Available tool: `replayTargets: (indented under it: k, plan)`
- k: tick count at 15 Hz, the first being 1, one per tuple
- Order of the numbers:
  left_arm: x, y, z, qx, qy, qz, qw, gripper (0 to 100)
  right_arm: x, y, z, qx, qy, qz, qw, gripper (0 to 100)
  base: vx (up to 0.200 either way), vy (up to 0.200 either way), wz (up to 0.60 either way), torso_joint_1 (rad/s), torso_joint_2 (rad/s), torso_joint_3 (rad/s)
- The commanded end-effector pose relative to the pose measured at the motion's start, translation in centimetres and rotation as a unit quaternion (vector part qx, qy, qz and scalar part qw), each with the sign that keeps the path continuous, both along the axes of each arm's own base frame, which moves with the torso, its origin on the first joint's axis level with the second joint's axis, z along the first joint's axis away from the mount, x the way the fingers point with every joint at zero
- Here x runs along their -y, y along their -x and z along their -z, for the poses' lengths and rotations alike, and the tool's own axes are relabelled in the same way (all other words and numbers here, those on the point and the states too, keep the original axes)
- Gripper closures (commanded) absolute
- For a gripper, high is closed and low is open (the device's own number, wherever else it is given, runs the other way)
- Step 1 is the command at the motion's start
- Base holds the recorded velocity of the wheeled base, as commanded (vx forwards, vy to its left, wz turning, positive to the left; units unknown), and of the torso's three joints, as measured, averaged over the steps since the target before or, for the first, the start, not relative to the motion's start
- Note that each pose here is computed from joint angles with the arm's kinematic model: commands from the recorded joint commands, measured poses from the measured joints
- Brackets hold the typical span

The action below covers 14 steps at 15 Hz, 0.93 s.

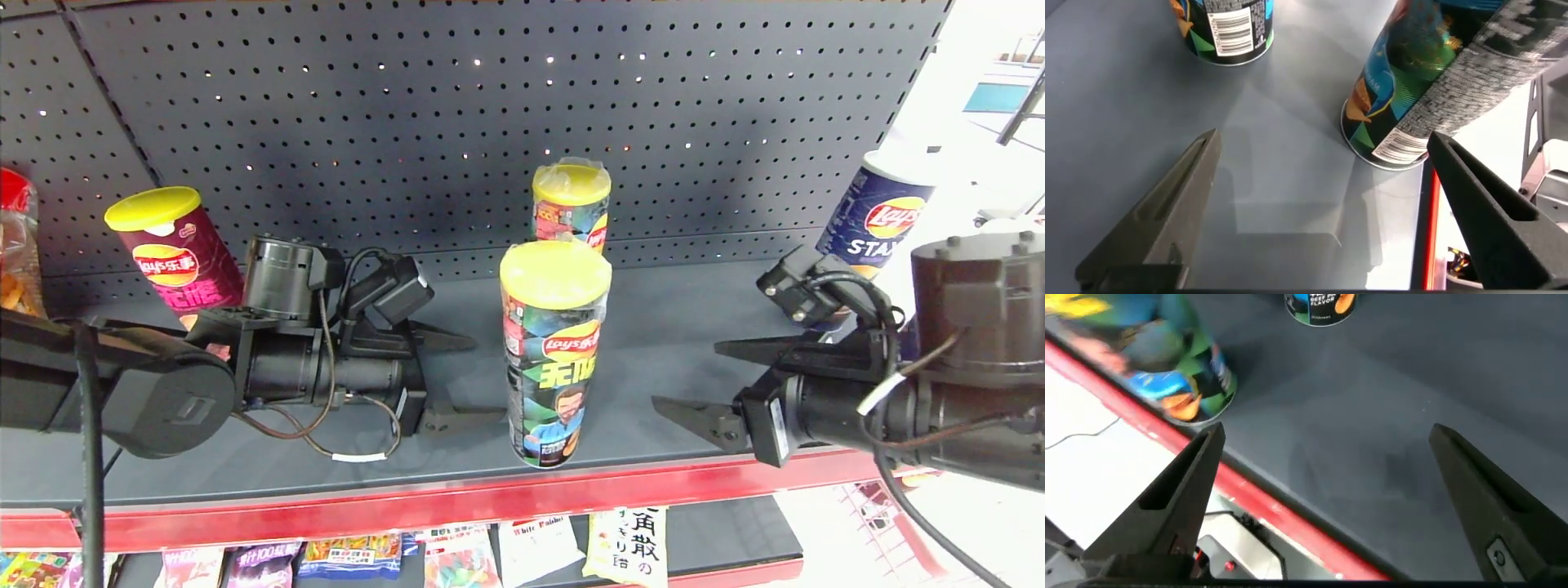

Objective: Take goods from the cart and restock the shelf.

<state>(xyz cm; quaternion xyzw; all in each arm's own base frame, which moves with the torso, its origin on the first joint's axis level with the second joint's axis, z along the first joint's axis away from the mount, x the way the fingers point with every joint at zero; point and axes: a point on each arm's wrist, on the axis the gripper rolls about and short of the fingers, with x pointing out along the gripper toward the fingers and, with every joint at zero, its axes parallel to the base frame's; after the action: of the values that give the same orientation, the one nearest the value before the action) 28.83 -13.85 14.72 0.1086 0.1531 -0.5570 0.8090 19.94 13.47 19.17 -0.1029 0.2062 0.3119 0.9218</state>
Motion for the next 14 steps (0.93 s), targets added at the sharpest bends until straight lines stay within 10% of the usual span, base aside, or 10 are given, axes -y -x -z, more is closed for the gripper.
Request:
replayTargets:
  k: [1, 14]
  plan:
    - [0.0, 0.0, -0.2, 0.003, 0.001, 0.000, 1.0000, 0, -1.2, -2.1, 1.0, -0.017, 0.011, 0.002, 1.000, 0, 0.000, 0.000, 0.00, 0.000, 0.00, 0.000]
    - [0.0, -0.4, -0.6, 0.009, 0.006, -0.004, 0.9999, 0, -4.3, -5.1, 1.8, -0.026, 0.014, -0.012, 0.999, 0, 0.000, 0.000, 0.00, 0.000, 0.00, 0.000]
